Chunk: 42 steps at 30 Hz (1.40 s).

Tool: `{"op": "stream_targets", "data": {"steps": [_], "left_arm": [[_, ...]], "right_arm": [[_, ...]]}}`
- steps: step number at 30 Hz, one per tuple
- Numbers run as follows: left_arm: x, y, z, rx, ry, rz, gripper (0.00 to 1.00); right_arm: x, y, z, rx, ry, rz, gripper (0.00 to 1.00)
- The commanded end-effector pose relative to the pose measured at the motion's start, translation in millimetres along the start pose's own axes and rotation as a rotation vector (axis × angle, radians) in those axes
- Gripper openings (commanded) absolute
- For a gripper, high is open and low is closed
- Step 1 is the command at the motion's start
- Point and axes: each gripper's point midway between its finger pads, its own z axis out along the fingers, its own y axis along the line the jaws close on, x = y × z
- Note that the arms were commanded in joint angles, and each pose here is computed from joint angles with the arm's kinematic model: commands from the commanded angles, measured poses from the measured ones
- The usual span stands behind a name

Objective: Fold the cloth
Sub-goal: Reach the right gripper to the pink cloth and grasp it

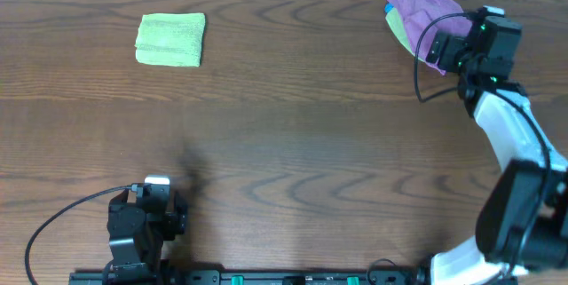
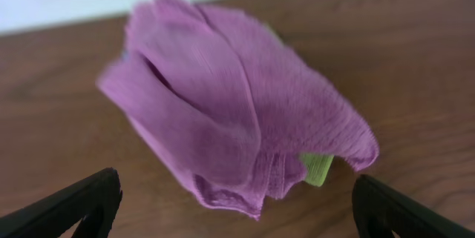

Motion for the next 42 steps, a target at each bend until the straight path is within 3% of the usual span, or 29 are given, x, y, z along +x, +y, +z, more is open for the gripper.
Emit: {"op": "stream_targets", "data": {"steps": [1,5,9,11,12,17,31,39,42], "left_arm": [[10,-2,4,0.004,0.029,-0.003,0.95],[10,-2,4,0.004,0.029,-0.003,0.95],[10,-2,4,0.004,0.029,-0.003,0.95],[10,-2,4,0.004,0.029,-0.003,0.95],[10,-2,4,0.004,0.029,-0.003,0.95],[10,-2,4,0.003,0.029,-0.003,0.95],[10,-2,4,0.004,0.029,-0.003,0.95],[10,-2,4,0.004,0.029,-0.003,0.95],[10,-2,4,0.004,0.029,-0.003,0.95]], "right_arm": [[18,-2,18,-0.004,0.076,-0.027,0.99],[53,3,20,-0.024,0.204,0.057,0.99],[58,18,18,-0.099,0.232,0.100,0.99],[48,20,20,-0.107,0.193,0.095,0.99],[40,23,21,-0.122,0.157,0.070,0.94],[9,39,31,-0.169,0.022,-0.089,0.99],[-14,34,99,-0.117,0.110,-0.091,0.90],[7,20,96,-0.042,0.198,-0.095,0.52],[10,19,92,-0.035,0.219,-0.091,0.29]]}}
